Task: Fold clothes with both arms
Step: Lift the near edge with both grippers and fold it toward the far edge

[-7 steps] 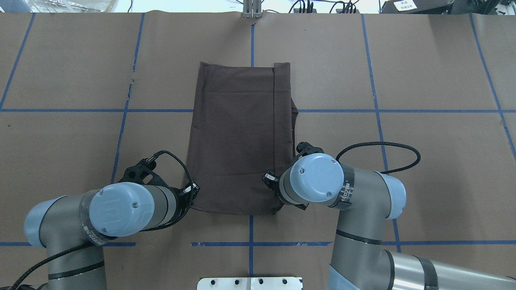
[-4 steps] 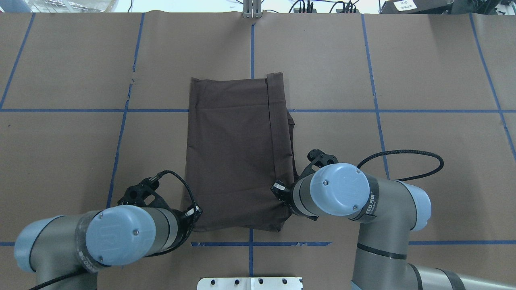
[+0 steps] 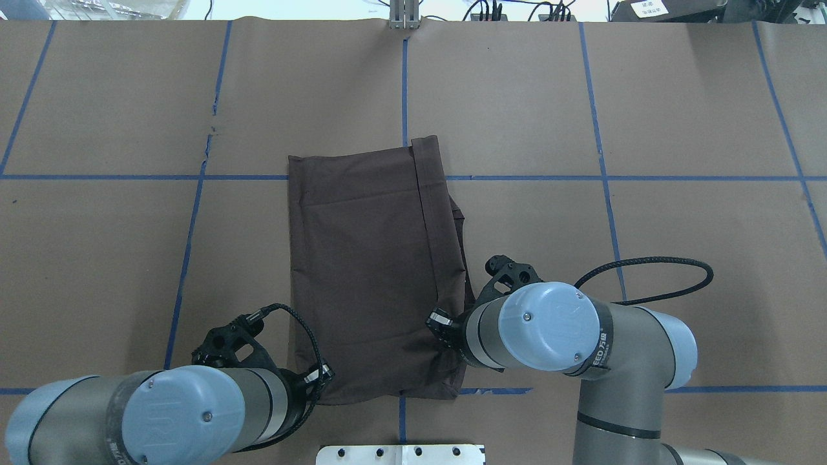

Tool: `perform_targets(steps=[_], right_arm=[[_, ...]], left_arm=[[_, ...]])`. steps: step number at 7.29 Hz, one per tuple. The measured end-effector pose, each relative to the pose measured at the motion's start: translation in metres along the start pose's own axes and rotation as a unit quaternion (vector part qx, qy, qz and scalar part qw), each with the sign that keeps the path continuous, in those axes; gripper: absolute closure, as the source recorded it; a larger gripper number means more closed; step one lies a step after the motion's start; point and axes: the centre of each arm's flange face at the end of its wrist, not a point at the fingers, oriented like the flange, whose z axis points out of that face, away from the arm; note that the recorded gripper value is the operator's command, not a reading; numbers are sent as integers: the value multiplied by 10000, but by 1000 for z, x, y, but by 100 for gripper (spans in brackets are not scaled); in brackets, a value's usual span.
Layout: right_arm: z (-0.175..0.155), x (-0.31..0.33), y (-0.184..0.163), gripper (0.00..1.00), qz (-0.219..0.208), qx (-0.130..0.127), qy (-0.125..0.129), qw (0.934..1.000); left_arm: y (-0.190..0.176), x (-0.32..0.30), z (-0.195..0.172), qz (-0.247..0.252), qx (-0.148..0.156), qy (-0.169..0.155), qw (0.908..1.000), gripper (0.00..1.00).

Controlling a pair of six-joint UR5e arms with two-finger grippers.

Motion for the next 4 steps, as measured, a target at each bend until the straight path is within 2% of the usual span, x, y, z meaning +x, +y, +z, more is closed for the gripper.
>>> perform_targets(steps=[2, 4], right_arm=[[-13, -24, -35, 100, -63, 215, -191, 9996], [-17, -68, -79, 100, 90, 359, -274, 9989]], left_arm=[[-37, 31, -25, 16, 217, 334, 9992, 100], [-89, 61, -38, 103, 471, 481, 9977, 100]])
